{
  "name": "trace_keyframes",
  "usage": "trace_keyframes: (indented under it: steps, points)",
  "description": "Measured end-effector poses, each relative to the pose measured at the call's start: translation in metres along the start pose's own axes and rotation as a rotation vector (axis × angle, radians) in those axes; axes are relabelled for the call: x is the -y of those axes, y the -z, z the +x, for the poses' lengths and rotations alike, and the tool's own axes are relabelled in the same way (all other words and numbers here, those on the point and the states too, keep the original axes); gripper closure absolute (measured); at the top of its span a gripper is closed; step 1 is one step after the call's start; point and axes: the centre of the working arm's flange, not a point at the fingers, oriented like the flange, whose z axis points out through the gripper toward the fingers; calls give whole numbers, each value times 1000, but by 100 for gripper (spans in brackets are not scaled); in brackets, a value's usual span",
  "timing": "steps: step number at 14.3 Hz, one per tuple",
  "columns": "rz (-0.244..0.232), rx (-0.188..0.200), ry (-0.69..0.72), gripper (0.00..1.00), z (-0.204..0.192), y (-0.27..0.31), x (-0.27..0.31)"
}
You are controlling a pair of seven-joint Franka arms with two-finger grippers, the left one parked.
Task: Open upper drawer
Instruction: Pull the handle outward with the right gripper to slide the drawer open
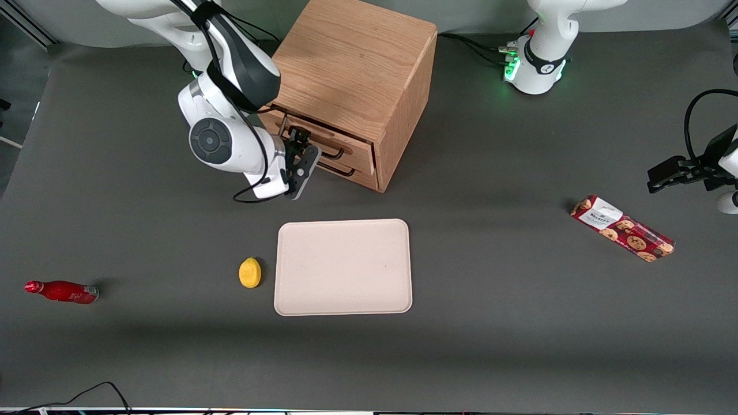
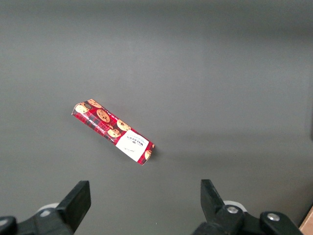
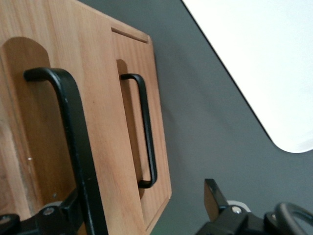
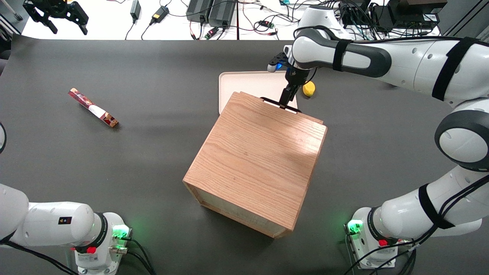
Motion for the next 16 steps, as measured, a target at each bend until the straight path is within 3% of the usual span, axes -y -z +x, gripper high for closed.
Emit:
trace_keyframes:
  steps: [3, 9, 13, 16]
  points:
    - [-28, -6, -10, 0, 0, 8, -19]
    - [-45, -68, -38, 0, -3, 37, -85]
    - [-98, -58, -16, 0, 1, 46, -111]
    - [-100, -50, 9, 0, -6, 66, -132]
